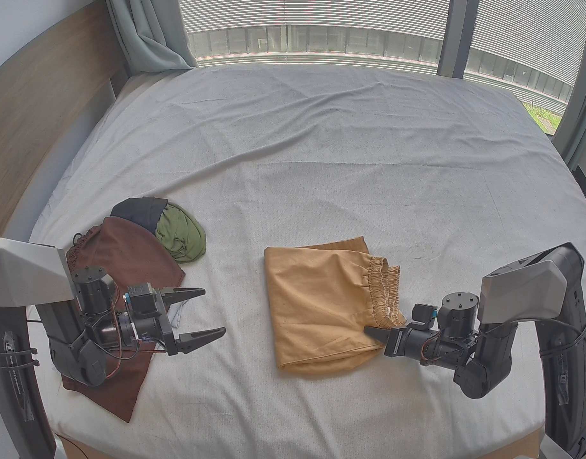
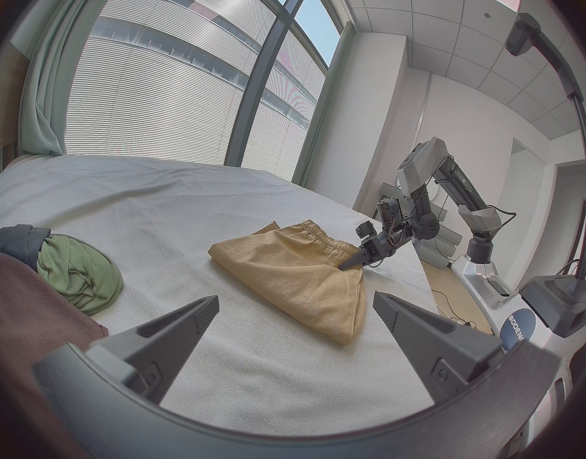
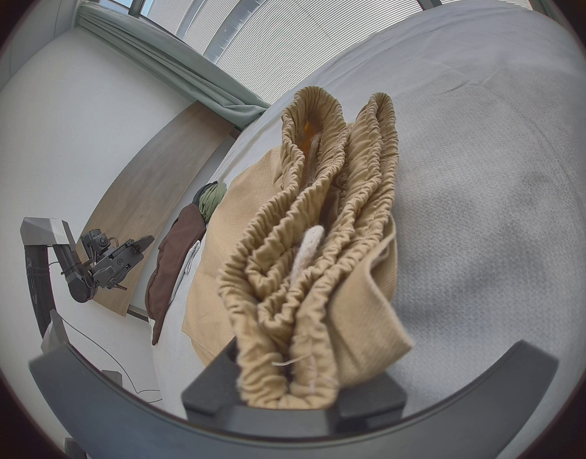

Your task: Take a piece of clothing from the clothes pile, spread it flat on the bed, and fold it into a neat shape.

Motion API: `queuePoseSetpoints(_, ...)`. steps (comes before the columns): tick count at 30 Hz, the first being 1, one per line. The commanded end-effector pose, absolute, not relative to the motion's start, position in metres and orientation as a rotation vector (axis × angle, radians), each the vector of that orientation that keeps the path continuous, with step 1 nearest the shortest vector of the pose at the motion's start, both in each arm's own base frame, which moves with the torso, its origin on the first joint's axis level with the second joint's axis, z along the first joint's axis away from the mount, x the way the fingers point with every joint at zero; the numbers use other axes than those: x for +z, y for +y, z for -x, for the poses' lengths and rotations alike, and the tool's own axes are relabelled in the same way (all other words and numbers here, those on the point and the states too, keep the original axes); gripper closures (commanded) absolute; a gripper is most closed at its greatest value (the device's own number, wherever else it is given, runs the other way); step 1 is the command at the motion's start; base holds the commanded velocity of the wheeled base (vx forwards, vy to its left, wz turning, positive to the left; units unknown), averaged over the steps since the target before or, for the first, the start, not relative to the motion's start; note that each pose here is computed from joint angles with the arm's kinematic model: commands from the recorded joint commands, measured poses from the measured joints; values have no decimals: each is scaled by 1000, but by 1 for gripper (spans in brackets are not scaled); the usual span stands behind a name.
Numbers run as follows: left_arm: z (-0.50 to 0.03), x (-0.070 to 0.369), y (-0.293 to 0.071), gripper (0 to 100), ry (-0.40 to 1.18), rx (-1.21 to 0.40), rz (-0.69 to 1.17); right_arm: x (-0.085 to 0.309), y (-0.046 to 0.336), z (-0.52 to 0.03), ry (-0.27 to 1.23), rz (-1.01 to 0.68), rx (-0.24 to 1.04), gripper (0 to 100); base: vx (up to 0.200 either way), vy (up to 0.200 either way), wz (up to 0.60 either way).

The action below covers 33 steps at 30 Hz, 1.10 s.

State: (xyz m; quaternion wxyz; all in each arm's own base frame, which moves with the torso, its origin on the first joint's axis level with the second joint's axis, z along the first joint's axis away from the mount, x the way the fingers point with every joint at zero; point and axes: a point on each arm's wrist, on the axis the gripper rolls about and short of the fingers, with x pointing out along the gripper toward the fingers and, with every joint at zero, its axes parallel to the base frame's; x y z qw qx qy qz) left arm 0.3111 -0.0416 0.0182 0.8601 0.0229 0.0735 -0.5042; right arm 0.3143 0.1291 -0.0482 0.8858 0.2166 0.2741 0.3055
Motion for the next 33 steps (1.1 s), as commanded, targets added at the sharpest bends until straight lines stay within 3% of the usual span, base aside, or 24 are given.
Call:
queuePoseSetpoints(1,-311,18,-42,0,154,-1058,-48,-47,130,-313,571,-450,640,100,0,0,0)
queuePoseSetpoints(16,-311,20,-43,0,150,-1061,-49,12,142,-299,443,-443,729,100,0,0,0)
queuePoseSetpoints(33,-310,21,-44,0,148,-1066,-52,21,152,-296,419,-437,766,100,0,0,0)
